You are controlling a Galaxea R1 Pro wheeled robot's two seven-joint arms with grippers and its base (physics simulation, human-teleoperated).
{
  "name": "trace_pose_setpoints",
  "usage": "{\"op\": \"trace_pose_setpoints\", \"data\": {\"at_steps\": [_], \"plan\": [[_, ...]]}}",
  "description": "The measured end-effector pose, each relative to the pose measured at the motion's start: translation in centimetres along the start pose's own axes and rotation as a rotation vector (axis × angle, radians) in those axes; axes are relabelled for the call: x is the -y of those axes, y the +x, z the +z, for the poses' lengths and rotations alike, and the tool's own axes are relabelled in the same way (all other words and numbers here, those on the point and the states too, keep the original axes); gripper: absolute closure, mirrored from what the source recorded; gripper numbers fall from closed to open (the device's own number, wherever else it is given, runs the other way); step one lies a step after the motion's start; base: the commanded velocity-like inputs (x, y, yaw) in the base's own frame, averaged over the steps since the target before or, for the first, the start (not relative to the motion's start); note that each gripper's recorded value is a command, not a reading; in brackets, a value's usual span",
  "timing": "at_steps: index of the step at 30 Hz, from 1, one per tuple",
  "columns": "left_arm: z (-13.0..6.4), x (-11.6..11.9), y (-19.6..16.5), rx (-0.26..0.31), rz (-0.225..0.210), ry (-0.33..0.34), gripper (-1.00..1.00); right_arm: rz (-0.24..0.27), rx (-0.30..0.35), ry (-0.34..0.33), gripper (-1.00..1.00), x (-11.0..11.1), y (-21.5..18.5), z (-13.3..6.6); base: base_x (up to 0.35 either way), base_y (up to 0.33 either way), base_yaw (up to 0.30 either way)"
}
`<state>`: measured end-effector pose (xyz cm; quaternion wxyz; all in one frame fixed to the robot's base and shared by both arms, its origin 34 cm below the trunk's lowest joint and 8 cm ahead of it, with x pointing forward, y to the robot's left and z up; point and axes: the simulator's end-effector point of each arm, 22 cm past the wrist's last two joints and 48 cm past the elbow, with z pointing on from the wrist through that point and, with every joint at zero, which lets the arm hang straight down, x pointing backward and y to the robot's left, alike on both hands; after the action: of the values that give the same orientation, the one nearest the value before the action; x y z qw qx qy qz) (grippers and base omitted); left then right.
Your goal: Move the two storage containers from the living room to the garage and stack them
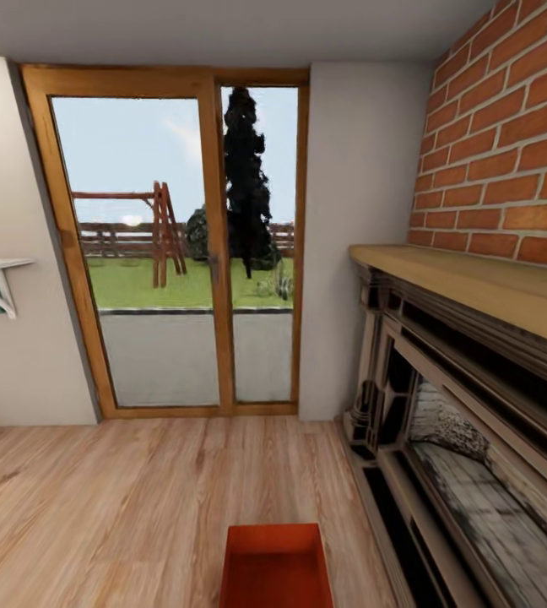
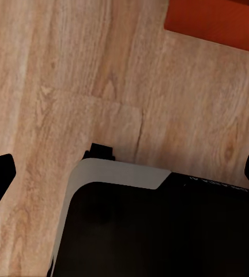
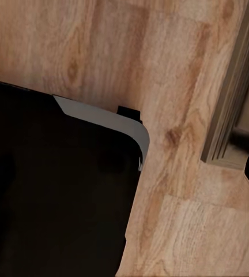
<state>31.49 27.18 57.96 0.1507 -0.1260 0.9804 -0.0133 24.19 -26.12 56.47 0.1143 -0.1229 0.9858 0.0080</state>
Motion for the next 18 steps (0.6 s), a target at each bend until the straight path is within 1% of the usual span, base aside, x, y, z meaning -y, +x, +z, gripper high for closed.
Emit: {"op": "trace_pose_setpoints", "data": {"at_steps": [12, 14, 18], "plan": [[0.00, 0.00, -0.05, 0.002, 0.000, 0.000, -1.00, -0.001, -0.001, -0.001, -1.00, -0.08, 0.01, 0.00, 0.316, 0.000, 0.000], [0.01, 0.06, -0.13, 0.006, 0.002, 0.001, -1.00, -0.001, -0.001, -0.001, -1.00, -0.10, -0.01, 0.02, 0.163, 0.000, 0.000], [0.02, 0.20, -0.19, 0.009, 0.005, 0.003, -1.00, 0.000, -0.001, -0.002, -1.00, -0.11, -0.01, 0.02, 0.042, 0.000, 0.000]]}}
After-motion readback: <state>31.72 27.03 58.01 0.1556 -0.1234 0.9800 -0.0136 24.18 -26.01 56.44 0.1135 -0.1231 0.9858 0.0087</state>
